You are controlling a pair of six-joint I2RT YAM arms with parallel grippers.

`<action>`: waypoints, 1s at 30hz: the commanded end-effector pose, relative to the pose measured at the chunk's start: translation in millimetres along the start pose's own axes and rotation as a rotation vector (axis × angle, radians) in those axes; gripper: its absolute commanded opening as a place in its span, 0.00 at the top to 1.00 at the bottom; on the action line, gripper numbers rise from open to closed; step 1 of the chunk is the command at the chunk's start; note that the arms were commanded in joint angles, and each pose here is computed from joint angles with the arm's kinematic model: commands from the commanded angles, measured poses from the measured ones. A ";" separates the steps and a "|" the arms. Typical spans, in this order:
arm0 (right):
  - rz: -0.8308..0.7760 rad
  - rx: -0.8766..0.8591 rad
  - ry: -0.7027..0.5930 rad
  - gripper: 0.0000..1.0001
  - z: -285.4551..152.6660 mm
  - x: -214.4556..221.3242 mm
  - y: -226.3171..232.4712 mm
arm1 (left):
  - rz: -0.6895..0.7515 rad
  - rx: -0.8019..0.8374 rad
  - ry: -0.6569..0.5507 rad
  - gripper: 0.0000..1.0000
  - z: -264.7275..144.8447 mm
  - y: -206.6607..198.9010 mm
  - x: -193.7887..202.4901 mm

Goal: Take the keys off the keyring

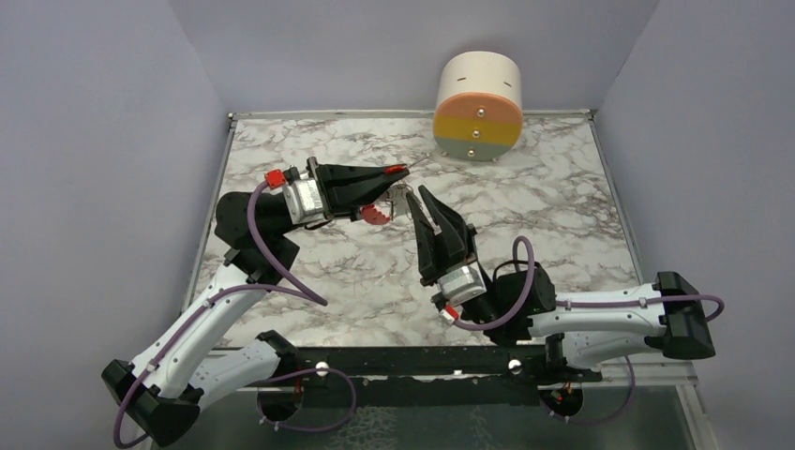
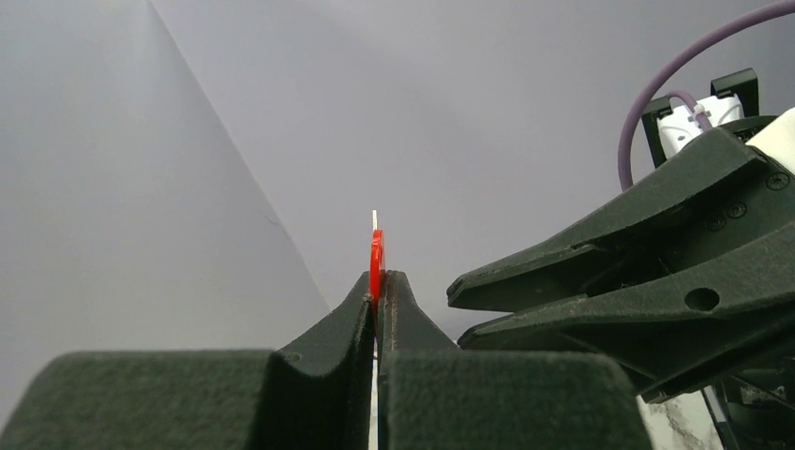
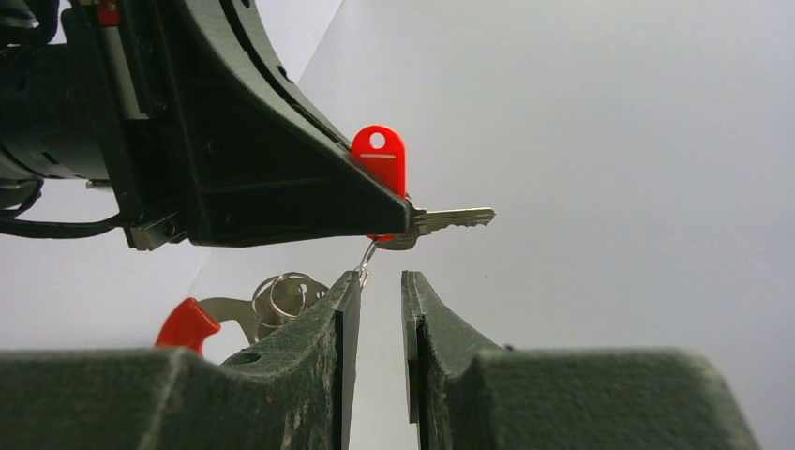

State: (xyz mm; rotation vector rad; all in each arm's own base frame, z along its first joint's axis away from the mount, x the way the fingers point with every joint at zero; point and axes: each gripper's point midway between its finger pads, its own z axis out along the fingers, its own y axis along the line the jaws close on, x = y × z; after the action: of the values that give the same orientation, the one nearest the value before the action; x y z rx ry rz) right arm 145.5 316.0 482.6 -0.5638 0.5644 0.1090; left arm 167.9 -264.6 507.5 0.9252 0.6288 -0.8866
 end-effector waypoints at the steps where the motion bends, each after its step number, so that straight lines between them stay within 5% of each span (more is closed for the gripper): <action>1: -0.001 0.038 0.004 0.77 2.1 -1.5 -5.5 | 0.039 -0.028 -0.033 1.00 -0.9 4.8 -12.0; 30: -0.023 0.100 0.031 0.77 -7.7 0.3 -33.4 | 0.043 0.034 -0.054 1.00 -4.7 -10.0 -24.9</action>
State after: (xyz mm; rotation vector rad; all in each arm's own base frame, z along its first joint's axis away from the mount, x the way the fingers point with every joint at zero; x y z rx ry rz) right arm 148.4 301.4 489.1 -0.5292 0.5736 0.0730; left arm 162.3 -261.3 508.9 0.9266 0.6165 -0.8855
